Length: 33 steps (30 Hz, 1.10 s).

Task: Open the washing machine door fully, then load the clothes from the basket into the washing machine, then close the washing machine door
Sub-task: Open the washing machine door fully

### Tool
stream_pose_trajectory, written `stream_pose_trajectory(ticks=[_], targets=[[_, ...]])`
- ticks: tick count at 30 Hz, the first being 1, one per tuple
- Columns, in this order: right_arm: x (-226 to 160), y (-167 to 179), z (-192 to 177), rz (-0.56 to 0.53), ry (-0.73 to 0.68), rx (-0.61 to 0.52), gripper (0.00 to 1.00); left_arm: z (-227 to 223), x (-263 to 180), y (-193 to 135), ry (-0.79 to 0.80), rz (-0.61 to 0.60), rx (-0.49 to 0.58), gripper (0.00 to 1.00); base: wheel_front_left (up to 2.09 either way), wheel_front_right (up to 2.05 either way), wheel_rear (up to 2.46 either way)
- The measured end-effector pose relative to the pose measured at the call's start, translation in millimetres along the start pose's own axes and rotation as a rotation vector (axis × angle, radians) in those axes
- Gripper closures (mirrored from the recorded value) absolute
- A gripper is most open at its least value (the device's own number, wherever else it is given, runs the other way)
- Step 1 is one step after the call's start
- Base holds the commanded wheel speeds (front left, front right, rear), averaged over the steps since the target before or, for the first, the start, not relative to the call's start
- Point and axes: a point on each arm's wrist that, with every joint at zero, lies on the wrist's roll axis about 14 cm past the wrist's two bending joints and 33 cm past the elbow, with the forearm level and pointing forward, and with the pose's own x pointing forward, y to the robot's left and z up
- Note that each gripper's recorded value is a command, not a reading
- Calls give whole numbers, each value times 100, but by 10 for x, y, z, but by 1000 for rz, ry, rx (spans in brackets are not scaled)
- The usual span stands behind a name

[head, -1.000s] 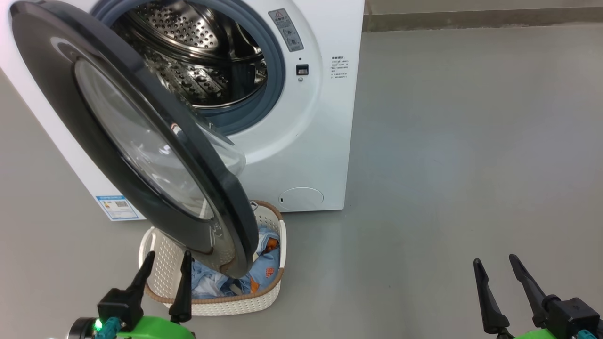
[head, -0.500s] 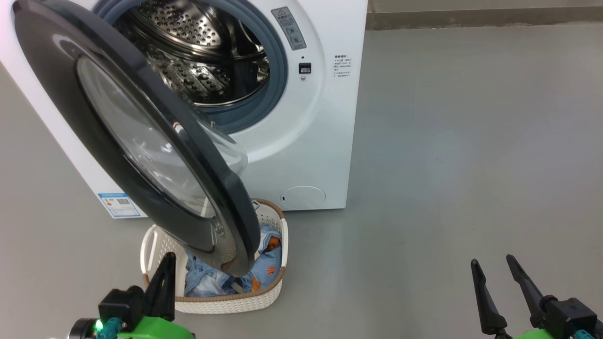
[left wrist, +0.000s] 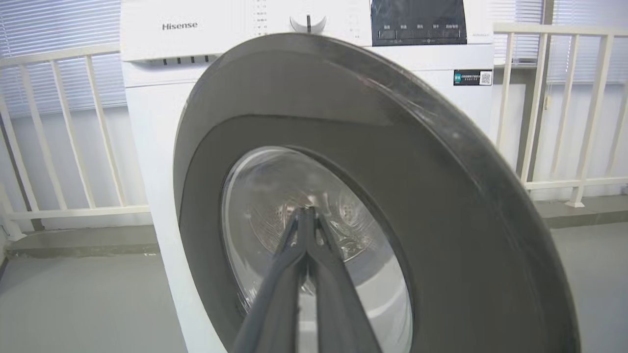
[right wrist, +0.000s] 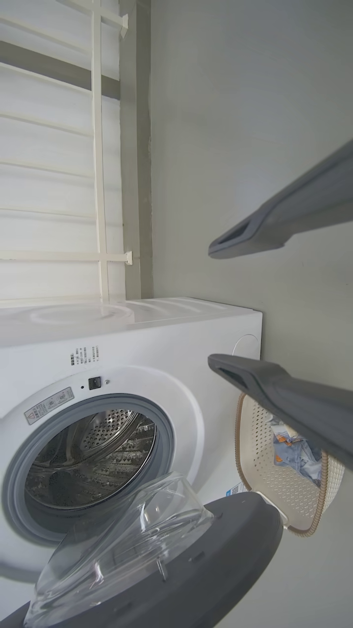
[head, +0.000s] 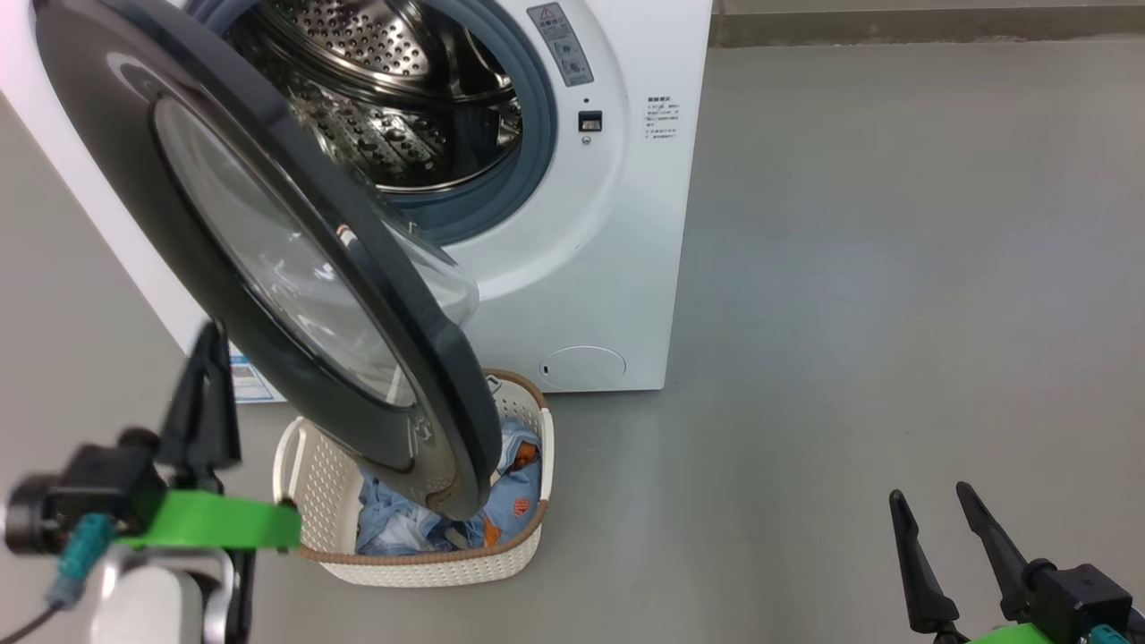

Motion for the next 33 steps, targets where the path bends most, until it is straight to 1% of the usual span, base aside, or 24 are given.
stream_pose_trajectory(ticks=[6,10,13,18,24,29,33], targets=[[3,4,14,0,-5,9,0,768,208,-117,-223,-25,29,100,0,0,0],[11,13,6,3,-3,10,0,1213,279,-419,-327,-105,16,100,0,0,0],[14,30,-8,7,1,11,0,1322,280,-725,-329,-191,-11,100,0,0,0],[23,65,-40,16,10,15,0,1221,199,-1258,-246,-349,-81,100,0,0,0],[86,117,-25,33,4,18,0,882,9,-1763,-93,-504,-168,100,0,0,0],[81,116,-62,33,15,18,0,644,-163,-2080,1,-599,-222,100,0,0,0],[66,98,-74,27,19,18,0,390,-231,-2206,95,-614,-230,100,0,0,0]])
